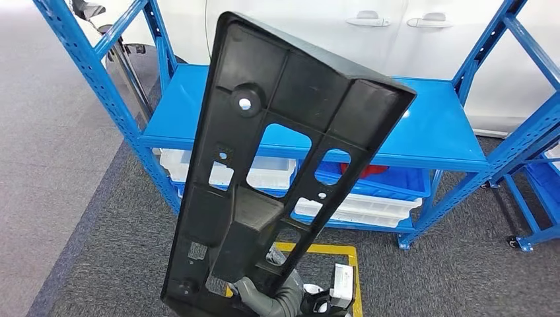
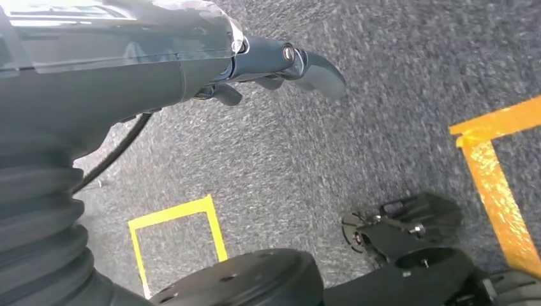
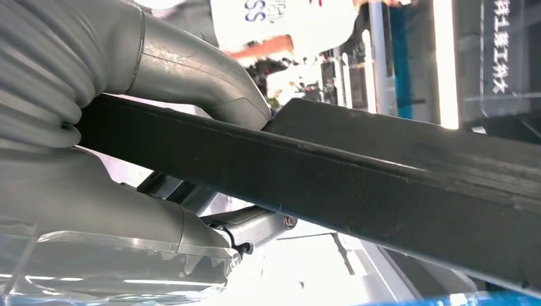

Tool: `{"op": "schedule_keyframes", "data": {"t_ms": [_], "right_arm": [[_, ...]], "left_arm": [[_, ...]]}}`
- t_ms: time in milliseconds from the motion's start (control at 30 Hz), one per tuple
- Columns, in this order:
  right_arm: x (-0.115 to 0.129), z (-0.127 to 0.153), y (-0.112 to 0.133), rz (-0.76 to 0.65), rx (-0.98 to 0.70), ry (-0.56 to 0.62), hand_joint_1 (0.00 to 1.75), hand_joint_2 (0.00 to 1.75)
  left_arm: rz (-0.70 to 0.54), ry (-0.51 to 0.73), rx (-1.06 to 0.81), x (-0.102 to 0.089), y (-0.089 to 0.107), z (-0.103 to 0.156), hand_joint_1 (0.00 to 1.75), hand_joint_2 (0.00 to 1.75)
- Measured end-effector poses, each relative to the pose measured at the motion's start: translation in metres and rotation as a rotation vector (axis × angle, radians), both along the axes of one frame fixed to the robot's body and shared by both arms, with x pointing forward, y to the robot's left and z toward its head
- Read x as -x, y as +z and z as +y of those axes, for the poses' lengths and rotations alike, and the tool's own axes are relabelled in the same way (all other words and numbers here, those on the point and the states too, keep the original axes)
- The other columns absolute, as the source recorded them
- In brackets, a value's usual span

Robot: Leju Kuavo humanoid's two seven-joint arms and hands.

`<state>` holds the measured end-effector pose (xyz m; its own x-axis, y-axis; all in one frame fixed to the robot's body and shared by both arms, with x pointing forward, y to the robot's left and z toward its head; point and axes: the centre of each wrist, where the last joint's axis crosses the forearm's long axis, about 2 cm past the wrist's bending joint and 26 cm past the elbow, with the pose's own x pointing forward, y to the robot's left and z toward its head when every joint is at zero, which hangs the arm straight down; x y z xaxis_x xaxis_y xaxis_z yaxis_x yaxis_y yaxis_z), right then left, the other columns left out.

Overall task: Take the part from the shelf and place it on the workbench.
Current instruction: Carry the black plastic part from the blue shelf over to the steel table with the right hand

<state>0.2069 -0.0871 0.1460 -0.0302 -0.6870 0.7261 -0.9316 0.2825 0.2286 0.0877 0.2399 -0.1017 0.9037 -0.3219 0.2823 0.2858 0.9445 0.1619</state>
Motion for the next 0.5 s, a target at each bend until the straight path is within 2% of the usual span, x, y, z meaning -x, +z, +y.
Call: {"op": "schedule_keyframes", "data": {"t_ms": [500], "right_arm": [[0.0004,-0.0011,0.0005,-0.001,0.003,0.005,1.75,1.75]], "left_arm": [[-0.016,0.010,0.002,-0.0055,0.0014,-0.0020,0.00,1.75]]}}
